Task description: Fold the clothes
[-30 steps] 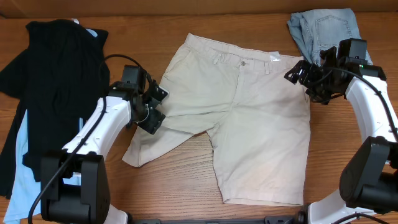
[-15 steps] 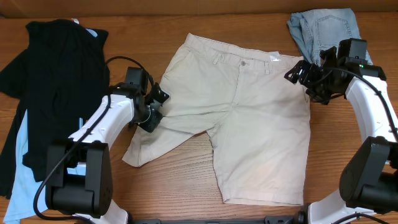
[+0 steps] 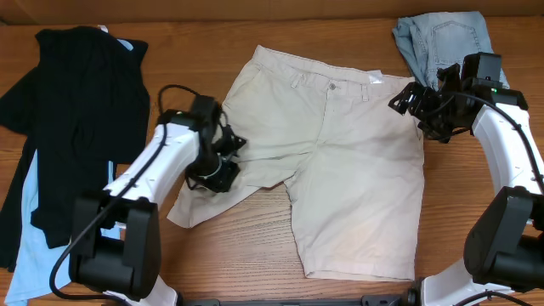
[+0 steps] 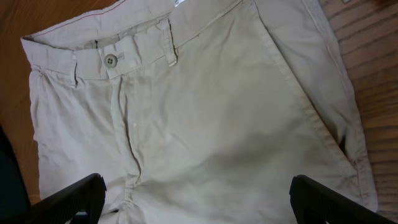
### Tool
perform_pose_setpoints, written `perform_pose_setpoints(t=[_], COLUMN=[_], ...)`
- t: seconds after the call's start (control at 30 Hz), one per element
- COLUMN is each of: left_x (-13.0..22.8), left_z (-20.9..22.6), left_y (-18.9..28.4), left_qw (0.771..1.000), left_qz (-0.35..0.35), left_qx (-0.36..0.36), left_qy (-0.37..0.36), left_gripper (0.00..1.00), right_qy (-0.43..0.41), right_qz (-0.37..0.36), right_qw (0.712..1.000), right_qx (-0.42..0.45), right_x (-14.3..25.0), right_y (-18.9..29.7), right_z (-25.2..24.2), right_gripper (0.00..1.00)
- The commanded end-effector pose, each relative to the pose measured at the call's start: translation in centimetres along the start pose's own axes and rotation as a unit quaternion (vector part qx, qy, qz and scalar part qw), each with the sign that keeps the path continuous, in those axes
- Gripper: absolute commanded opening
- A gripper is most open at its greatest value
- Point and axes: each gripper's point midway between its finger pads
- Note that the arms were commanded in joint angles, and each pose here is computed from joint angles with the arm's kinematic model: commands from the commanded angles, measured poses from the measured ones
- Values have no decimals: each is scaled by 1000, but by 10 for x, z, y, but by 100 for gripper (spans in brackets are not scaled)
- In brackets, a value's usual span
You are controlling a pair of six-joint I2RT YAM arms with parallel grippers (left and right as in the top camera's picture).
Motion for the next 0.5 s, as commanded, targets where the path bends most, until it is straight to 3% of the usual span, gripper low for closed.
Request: perform_pose_setpoints(t=[0.0, 0.47], left_x=[-3, 31], left_z=[-37, -142], left_y=[4, -10], left_qw=[999, 988], left_qz=[18, 107], left_qx=[34, 107], left_qy=[18, -37], left_gripper=[4, 4], right_qy=[12, 9], right_qz=[-19, -11], right_qw=[1000, 1000], right_qx=[-3, 0], right_x=[-7, -3], right_y=[11, 11], right_z=[7, 6], right_gripper=[98, 99])
Point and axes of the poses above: each gripper's point midway between its finger pads, its own y axis back along the fingers, its own z axis along the line the jaws close on, x = y × z, and after that the axes turned 1 degree about -y, right-handed
